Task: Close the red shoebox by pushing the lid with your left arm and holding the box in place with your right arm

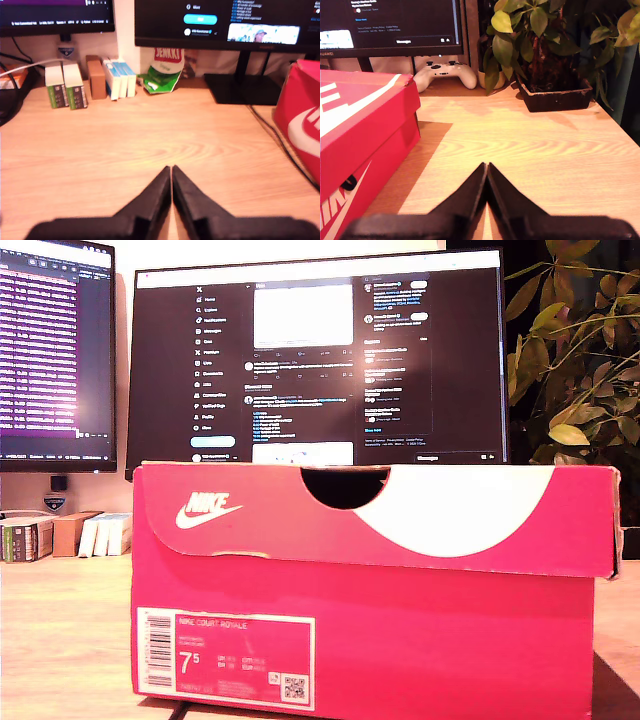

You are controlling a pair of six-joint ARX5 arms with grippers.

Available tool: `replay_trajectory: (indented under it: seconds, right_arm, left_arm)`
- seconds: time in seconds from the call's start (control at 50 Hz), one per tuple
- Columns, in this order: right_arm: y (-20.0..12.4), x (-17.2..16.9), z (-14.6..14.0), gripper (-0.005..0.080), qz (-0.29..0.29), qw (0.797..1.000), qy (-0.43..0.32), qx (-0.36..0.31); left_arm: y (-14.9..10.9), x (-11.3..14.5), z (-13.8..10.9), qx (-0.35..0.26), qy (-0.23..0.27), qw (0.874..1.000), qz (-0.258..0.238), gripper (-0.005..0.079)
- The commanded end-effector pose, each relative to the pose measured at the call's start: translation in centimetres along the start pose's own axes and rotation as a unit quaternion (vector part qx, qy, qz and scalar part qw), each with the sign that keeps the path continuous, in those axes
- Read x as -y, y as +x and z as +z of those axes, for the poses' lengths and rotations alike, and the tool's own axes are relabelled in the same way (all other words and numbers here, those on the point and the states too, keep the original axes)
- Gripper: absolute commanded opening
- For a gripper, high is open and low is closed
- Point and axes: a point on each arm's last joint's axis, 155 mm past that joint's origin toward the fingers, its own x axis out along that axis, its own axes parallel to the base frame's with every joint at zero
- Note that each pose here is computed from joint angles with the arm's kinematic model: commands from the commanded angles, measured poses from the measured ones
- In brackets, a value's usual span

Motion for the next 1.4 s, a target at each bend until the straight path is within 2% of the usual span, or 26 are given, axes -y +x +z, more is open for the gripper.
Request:
replay_trajectory:
  seconds: [0.0,0.92,1.38]
  right_arm:
    - [0.1,-0.1,-0.3,-0.0012,0.002,1.000,0.001,0.001]
    - [0.1,0.2,-0.3,-0.0012,-0.005,1.000,0.002,0.002]
    - [0.1,1.7,-0.3,-0.0012,-0.033,0.999,0.007,0.002]
  left_arm:
    - [0.3,-0.7,-1.8,-0.020,0.002,1.000,0.014,-0.0019]
    - [0.2,-1.1,-1.7,-0.017,0.001,1.000,0.024,-0.0018]
    - [0.2,-1.9,-1.6,-0.016,-0.002,0.999,0.039,-0.0018]
